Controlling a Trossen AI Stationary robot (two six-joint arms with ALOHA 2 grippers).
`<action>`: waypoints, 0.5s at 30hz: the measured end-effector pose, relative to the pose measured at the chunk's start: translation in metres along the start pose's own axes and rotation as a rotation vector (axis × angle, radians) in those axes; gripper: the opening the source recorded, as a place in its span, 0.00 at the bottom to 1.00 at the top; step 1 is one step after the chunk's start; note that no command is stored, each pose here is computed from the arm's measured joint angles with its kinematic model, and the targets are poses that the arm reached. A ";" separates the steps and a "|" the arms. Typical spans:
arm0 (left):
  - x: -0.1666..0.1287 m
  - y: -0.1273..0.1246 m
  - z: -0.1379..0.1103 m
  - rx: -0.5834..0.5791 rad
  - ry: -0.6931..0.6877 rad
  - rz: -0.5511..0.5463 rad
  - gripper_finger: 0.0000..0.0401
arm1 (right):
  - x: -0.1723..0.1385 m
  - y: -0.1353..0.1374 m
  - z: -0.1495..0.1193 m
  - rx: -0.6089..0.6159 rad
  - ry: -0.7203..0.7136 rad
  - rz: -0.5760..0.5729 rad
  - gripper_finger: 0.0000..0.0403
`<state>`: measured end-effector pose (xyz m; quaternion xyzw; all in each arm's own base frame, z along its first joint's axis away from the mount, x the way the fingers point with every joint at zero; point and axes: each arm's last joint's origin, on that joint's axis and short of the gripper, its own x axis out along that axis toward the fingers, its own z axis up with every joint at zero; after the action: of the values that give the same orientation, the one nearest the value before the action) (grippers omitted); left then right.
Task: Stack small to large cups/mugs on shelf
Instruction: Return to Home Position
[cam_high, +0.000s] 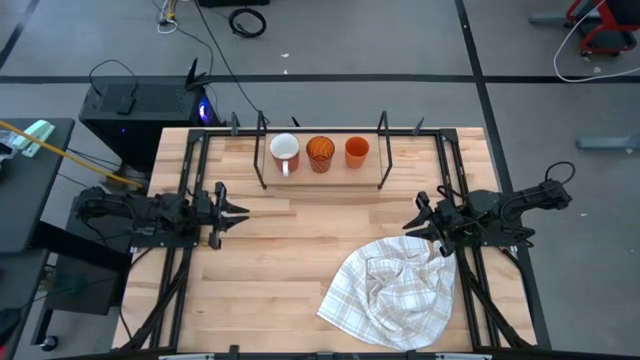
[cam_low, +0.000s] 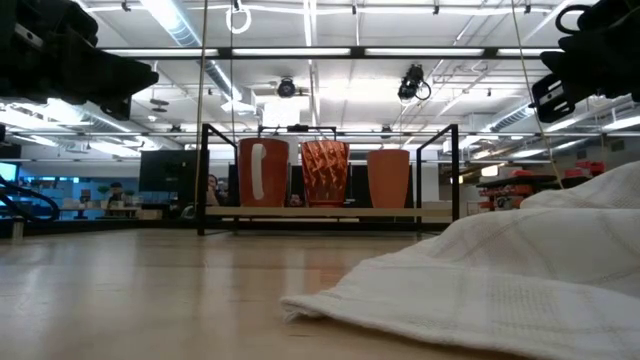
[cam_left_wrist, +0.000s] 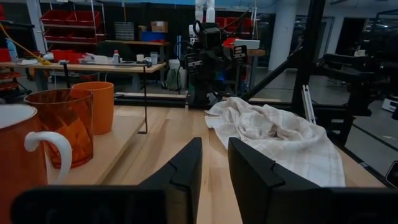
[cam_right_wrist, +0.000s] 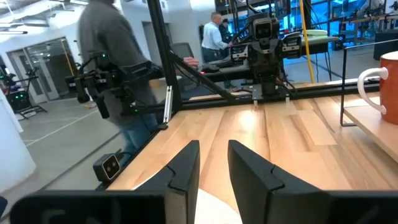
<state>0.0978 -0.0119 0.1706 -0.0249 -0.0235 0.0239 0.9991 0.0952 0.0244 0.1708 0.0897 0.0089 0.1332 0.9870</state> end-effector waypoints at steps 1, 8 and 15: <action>0.000 0.000 0.000 0.000 0.000 0.000 0.21 | 0.000 0.000 0.000 0.000 0.000 0.000 0.22; 0.000 -0.001 0.000 0.000 0.001 -0.011 0.21 | 0.000 0.000 0.000 0.000 -0.001 0.000 0.22; 0.000 -0.001 0.000 0.000 0.001 -0.010 0.22 | 0.000 0.000 0.000 0.000 -0.001 0.001 0.22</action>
<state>0.0977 -0.0129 0.1706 -0.0250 -0.0234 0.0188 0.9992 0.0952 0.0245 0.1710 0.0898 0.0086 0.1335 0.9869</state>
